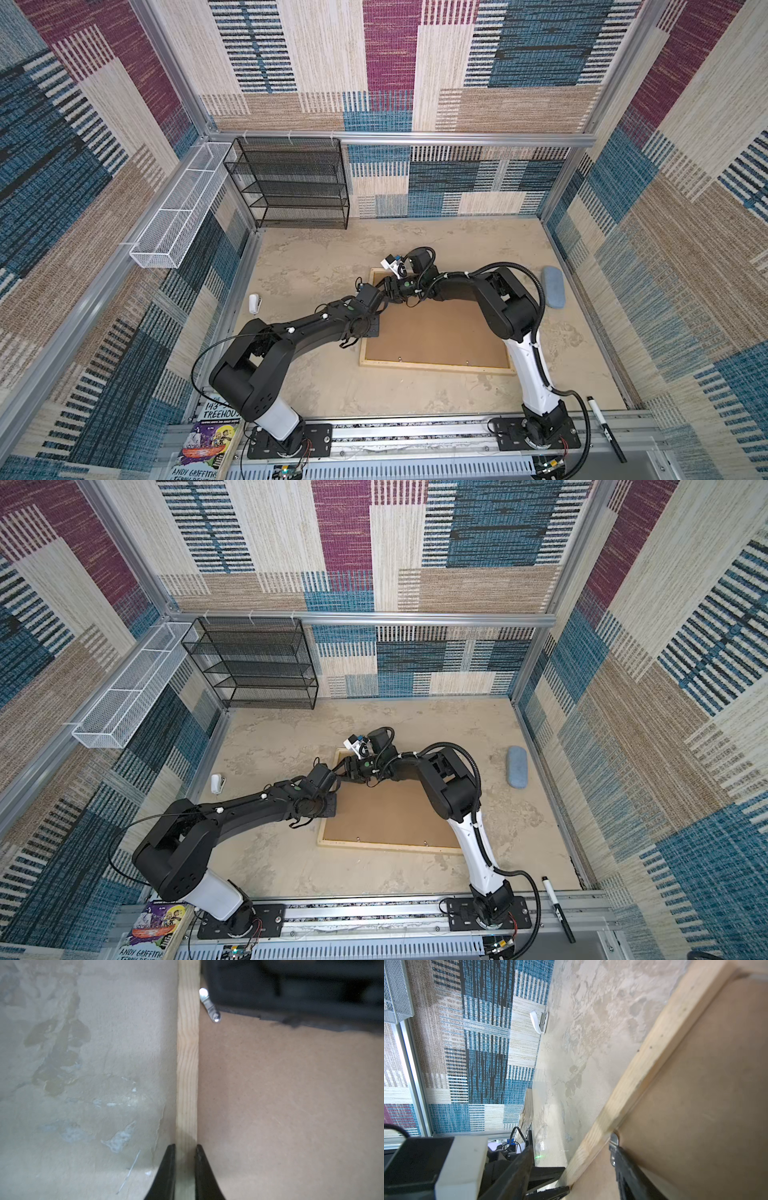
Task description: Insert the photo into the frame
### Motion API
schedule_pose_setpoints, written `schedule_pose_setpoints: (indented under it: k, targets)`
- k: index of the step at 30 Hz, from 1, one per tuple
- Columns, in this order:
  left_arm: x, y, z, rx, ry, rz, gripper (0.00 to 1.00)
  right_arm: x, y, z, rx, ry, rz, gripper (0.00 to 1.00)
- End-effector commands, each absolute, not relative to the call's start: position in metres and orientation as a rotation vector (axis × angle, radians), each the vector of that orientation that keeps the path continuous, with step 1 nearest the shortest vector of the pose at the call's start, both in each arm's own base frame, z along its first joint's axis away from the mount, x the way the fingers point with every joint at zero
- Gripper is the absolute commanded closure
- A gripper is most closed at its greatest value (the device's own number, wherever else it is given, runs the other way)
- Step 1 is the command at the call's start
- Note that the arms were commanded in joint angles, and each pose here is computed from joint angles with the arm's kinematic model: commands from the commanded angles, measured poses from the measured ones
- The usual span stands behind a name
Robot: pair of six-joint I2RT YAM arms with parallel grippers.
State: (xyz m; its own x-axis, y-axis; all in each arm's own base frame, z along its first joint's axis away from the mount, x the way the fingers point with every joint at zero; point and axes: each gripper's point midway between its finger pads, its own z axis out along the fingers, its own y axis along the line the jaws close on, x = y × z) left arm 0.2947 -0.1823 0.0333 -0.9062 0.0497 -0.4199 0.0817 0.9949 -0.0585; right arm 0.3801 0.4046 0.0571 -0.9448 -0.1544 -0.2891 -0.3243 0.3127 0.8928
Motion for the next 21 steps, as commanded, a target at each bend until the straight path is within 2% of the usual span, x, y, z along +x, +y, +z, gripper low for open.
schedule_pose_setpoints:
  k: [1,15,21]
  targets:
    - [0.286,-0.178,0.025,0.139,2.75,-0.096,0.94,0.384,0.401,0.034,-0.325,2.499,1.63,0.35]
    - [0.287,-0.17,0.022,0.12,2.754,-0.133,0.96,0.401,0.397,0.026,-0.271,2.531,1.508,0.35]
    - [0.29,-0.169,0.025,0.122,2.747,-0.128,0.96,0.385,0.398,0.018,-0.355,2.579,1.489,0.35]
